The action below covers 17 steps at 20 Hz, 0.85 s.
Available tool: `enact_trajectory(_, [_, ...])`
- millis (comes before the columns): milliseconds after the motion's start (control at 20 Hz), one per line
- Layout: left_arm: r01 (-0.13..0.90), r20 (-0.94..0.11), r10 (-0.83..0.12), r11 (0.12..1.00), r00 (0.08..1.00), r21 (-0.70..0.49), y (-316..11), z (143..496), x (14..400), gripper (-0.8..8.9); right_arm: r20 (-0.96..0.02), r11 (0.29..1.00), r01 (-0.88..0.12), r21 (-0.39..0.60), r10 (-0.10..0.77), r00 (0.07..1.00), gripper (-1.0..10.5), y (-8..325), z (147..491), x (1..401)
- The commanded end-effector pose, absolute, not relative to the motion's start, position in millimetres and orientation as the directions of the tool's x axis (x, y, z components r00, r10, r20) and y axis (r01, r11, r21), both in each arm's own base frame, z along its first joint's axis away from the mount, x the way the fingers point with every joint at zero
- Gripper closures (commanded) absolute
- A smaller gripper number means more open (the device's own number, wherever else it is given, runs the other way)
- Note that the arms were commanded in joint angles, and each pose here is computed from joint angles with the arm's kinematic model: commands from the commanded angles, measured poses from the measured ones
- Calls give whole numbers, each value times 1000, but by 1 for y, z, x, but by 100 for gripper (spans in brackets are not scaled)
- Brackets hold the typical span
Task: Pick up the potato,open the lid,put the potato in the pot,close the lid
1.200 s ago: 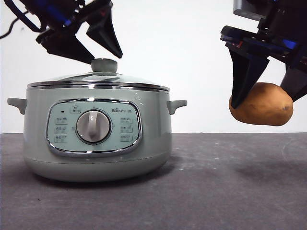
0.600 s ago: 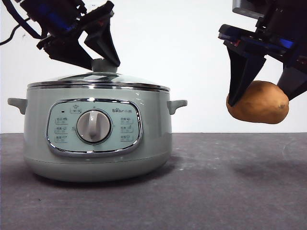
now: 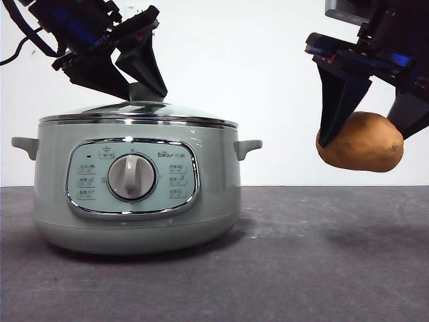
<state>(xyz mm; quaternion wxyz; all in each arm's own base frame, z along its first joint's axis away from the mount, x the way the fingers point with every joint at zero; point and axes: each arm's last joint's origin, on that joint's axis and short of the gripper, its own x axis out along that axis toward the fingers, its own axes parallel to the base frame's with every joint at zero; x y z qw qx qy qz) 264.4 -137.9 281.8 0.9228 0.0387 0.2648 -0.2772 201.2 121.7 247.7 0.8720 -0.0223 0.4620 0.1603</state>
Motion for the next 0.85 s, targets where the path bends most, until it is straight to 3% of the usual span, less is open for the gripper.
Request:
enact_trajectory(50, [532, -408, -498, 846, 766, -34, -136, 303, 260, 822, -782, 942, -311, 126, 287, 553, 948, 124, 262, 204])
enact_trajectory(250, [521, -290, -503, 854, 815, -17, -125, 347, 240, 822, -699, 862, -457, 219, 465, 543, 957, 133, 300, 208])
enact_trajectory(350, [516, -221, -505, 857, 834, -9, -116, 374, 222, 822, -658, 837, -508, 205, 502, 562, 957, 142, 319, 209])
enact_trajectory(550, [427, -154, -417, 904, 896, 36, -90, 419, 178, 822, -620, 792, -584, 177, 551, 559, 958, 168, 343, 219])
enact_trajectory(850, [354, -82, -350, 934, 933, 43, -53, 449, 112, 822, -657, 722, -672, 167, 589, 470, 958, 229, 336, 258])
